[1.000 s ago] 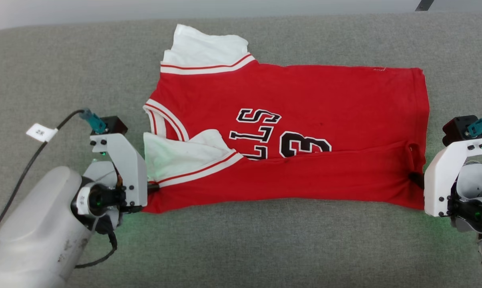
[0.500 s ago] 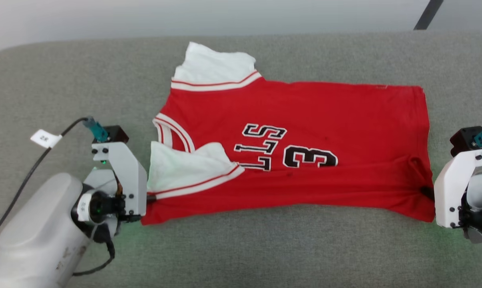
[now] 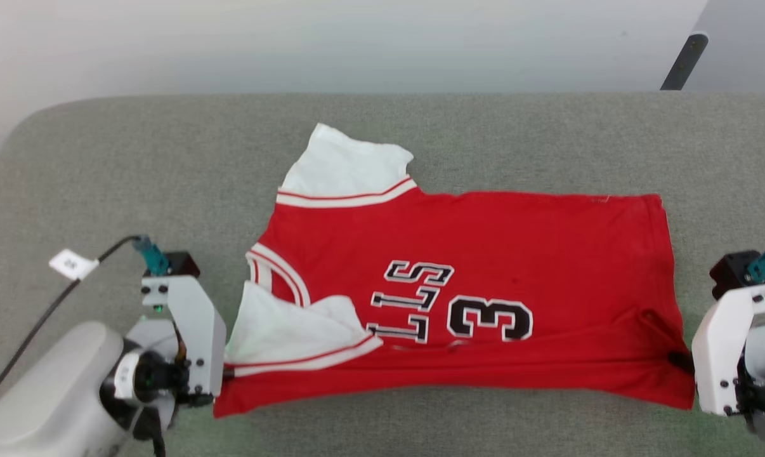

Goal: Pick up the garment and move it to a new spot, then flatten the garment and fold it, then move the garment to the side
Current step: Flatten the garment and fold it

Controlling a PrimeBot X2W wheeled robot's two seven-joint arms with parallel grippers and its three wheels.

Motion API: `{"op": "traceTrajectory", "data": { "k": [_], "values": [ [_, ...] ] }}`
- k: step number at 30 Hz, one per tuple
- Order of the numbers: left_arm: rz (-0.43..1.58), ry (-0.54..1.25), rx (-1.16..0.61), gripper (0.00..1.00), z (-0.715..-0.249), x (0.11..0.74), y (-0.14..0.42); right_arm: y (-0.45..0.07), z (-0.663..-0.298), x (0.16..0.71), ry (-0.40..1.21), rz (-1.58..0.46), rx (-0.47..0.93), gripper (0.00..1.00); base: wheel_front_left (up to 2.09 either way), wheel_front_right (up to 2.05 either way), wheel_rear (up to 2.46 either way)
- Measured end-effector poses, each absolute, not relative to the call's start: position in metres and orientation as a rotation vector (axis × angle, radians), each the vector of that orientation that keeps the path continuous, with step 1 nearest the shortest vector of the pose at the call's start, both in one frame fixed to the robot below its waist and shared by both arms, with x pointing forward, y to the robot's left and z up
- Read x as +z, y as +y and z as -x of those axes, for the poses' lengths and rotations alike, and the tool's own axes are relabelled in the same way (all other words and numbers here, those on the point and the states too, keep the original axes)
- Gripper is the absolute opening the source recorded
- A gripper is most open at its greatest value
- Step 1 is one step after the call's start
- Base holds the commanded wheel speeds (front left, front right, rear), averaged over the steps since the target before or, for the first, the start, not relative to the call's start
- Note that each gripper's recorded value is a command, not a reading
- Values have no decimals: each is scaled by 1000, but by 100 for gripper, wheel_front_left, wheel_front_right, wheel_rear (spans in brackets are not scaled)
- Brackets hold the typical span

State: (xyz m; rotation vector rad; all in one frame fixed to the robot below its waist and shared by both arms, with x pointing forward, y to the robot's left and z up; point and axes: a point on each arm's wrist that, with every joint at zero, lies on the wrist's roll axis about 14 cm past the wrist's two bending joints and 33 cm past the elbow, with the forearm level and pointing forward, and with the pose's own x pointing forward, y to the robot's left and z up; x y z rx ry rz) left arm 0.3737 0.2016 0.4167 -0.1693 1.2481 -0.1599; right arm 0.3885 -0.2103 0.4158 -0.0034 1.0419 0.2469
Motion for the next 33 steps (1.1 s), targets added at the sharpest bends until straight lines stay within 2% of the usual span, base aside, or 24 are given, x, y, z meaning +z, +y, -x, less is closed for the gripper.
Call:
{"op": "traceTrajectory", "data": {
  "k": [5, 6, 7, 8, 9, 10, 11, 12, 13, 18, 25, 33],
  "values": [
    [182, 1267, -156, 0, -360, 410, 200, -211, -376, 411, 1059, -16, 243, 0, 0, 0, 0],
    [183, 1274, -156, 4, -356, 408, 199, -210, -374, 410, 1063, -20, 244, 0, 0, 0, 0],
    [183, 1280, -157, 15, -354, 406, 199, -209, -371, 408, 1067, -20, 244, 0, 0, 0, 0],
    [185, 1281, -159, 34, -352, 404, 198, -209, -370, 407, 1070, -21, 245, 8, 0, 0, 0],
    [188, 1279, -160, 48, -351, 402, 196, -208, -368, 406, 1071, -22, 245, 16, 0, 0, 0],
    [190, 1276, -161, 57, -351, 401, 195, -207, -367, 406, 1073, -25, 247, 34, 0, 0, 0],
    [190, 1271, -163, 82, -352, 401, 195, -207, -367, 406, 1072, -26, 249, 62, 0, 0, 0],
    [190, 1266, -164, 94, -353, 401, 195, -206, -367, 407, 1067, -26, 250, 96, 0, 0, 0],
    [190, 1264, -165, 100, -353, 401, 194, -206, -367, 408, 1065, -25, 251, 100, 0, 0, 0],
    [183, 1238, -172, 100, -355, 405, 194, -206, -365, 413, 1049, -23, 253, 100, 0, 0, 0],
    [156, 1127, -162, 100, -373, 427, 204, -200, -376, 438, 923, -25, 267, 100, 0, 0, 0],
    [93, 818, -213, 100, -424, 487, 203, -192, -405, 492, 574, -5, 281, 100, 0, 0, 0]
  ]
}}
